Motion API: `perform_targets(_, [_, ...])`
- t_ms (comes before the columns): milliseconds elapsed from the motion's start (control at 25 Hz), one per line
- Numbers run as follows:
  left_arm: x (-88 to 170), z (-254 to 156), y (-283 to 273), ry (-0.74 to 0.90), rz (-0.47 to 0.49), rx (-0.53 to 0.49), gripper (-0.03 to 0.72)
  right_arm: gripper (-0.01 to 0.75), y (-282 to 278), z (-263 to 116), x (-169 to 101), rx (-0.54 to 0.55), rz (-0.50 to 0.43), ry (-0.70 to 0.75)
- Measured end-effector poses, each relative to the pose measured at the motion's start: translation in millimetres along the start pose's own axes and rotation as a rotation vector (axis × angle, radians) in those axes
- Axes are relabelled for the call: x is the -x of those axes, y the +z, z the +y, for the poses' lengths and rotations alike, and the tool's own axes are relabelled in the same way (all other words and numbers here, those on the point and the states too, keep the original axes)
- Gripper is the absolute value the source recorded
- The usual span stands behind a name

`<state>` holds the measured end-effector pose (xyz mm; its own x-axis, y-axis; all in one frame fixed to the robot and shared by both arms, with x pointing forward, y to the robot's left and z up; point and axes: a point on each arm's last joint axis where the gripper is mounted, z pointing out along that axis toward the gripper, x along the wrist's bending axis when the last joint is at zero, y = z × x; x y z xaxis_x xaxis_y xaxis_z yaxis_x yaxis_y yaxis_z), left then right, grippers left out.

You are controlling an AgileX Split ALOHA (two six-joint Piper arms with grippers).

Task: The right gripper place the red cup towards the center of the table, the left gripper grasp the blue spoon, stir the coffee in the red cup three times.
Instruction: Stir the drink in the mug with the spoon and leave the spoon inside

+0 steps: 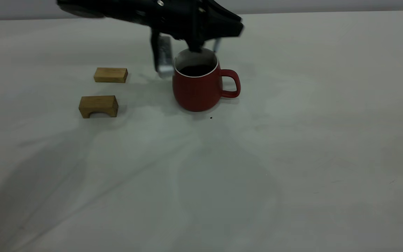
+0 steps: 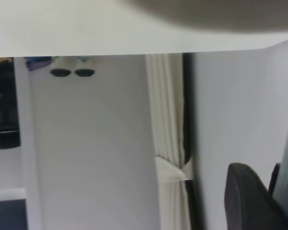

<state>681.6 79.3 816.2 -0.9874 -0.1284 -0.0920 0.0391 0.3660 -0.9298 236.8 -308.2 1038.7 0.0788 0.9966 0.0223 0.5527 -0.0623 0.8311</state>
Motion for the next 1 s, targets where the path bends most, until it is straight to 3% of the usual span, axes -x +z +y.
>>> perform_targets(200, [-11, -3, 6, -0.014, 0.086, -0.031, 0.143, 0.439, 0, 0, 0, 0.000, 0.000, 0.000])
perform_targets(360, [-9, 7, -10, -0.074, 0.144, 0.019, 0.143, 0.439, 0, 0, 0, 0.000, 0.000, 0.000])
perform_targets(560, [5, 15, -32, -0.175, 0.105, 0.040, 0.143, 0.439, 0, 0, 0, 0.000, 0.000, 0.000])
perform_targets(1000, [5, 14, -35, -0.185, 0.108, 0.041, 0.143, 0.439, 0, 0, 0, 0.000, 0.000, 0.000])
